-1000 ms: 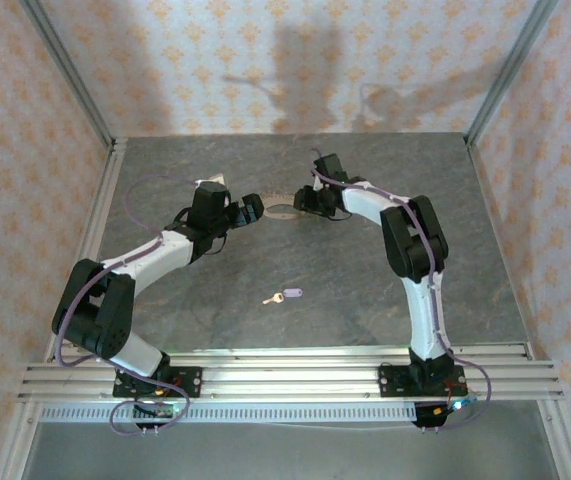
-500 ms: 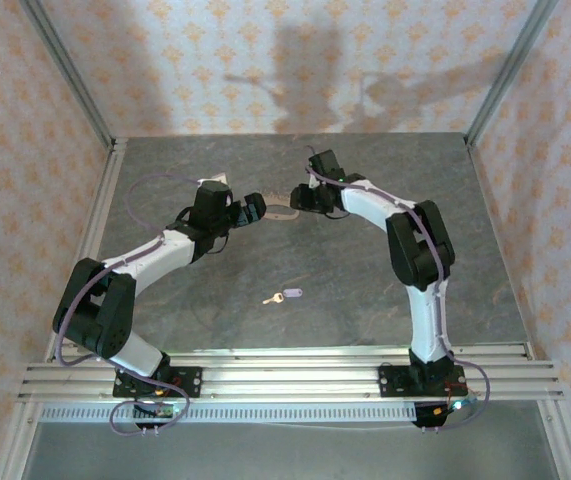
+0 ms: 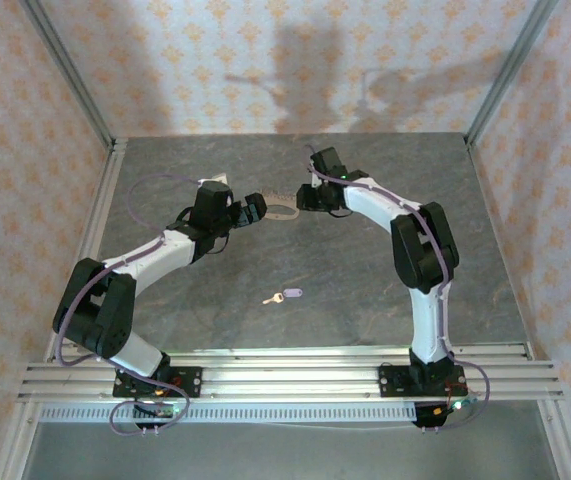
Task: Put the keys on the keyring
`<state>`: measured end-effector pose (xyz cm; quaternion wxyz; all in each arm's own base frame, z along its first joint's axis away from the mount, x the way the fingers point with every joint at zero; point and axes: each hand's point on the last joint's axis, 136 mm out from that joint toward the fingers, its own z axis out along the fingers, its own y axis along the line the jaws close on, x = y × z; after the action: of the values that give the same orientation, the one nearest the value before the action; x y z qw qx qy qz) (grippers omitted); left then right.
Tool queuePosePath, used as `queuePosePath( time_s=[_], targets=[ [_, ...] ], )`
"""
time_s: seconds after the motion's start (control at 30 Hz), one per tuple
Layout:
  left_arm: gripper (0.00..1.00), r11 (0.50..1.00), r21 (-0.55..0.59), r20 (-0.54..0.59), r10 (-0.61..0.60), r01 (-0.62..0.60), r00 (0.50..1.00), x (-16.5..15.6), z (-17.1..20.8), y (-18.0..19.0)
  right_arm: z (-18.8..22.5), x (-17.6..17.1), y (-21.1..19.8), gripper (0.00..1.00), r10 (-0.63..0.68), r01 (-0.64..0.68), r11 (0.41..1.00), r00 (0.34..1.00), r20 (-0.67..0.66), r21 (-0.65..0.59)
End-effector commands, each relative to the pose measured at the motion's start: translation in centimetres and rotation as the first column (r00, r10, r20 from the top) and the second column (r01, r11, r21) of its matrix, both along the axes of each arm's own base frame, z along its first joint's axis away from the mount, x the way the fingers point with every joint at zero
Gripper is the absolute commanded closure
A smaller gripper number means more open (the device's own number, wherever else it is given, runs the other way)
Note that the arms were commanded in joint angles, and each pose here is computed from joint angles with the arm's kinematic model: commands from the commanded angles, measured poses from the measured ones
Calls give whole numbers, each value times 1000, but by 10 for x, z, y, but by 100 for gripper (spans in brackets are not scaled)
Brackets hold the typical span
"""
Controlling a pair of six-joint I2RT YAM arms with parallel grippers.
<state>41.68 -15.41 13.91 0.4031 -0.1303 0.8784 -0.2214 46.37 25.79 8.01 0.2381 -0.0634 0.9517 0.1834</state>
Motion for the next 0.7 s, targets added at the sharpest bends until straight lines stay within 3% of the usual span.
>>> queuePosePath(
  time_s=[0.0, 0.67],
  targets=[
    [0, 1000, -19, 40, 2, -2, 999, 9, 13, -5, -9, 3, 1, 65, 18, -18, 997, 1000, -1, -69],
    [0, 1000, -19, 42, 4, -3, 999, 10, 13, -5, -17, 11, 11, 70, 41, -27, 969, 998, 53, -246]
  ],
)
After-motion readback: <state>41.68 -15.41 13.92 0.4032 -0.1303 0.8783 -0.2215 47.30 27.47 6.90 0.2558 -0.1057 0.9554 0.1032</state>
